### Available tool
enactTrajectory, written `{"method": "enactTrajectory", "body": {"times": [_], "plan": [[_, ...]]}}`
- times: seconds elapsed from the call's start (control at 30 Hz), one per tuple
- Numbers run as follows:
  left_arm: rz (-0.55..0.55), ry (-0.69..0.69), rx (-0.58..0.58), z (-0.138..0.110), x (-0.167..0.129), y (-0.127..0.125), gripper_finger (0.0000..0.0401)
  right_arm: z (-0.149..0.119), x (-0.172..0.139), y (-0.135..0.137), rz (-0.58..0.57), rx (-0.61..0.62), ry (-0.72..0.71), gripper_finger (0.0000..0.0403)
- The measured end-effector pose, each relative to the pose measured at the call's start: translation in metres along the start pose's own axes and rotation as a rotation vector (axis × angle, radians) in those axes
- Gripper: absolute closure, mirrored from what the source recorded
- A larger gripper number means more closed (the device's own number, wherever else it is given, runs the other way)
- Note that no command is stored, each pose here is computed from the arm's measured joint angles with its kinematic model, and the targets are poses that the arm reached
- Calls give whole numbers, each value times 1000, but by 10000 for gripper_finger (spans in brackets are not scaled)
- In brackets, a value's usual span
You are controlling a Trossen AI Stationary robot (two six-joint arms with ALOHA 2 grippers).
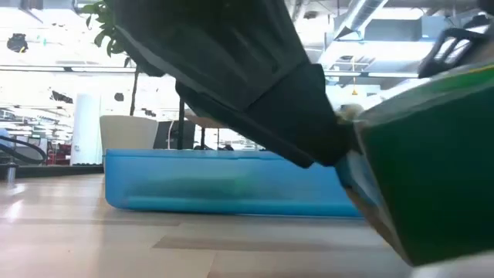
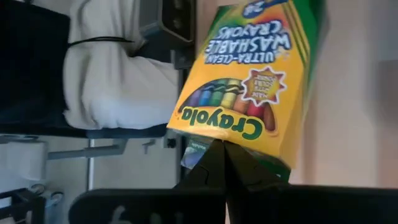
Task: Pack school essentials
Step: Put the crayon box into the supply box
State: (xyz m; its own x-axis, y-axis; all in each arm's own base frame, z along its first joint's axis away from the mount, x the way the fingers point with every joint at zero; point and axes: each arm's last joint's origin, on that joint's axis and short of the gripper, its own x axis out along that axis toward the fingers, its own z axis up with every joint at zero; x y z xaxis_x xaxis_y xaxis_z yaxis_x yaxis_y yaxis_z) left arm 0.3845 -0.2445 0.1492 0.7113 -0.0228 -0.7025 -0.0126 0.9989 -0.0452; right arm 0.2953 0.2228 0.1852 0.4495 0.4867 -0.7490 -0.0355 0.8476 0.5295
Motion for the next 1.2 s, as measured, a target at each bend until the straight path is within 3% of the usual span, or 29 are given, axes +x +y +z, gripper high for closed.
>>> {"method": "enactTrajectory", "body": {"times": [0.3,0.73,1.2], "plan": [[42,56,30,8,-7,-1,232,23,-15,-10,-122,51,33,394],[134,105,65,27,-26,2,232,58,-35,-35,-223,29,20,395],[482,139,109,34,-72,35,232,78,-51,-56,-255,30,55,395]]}}
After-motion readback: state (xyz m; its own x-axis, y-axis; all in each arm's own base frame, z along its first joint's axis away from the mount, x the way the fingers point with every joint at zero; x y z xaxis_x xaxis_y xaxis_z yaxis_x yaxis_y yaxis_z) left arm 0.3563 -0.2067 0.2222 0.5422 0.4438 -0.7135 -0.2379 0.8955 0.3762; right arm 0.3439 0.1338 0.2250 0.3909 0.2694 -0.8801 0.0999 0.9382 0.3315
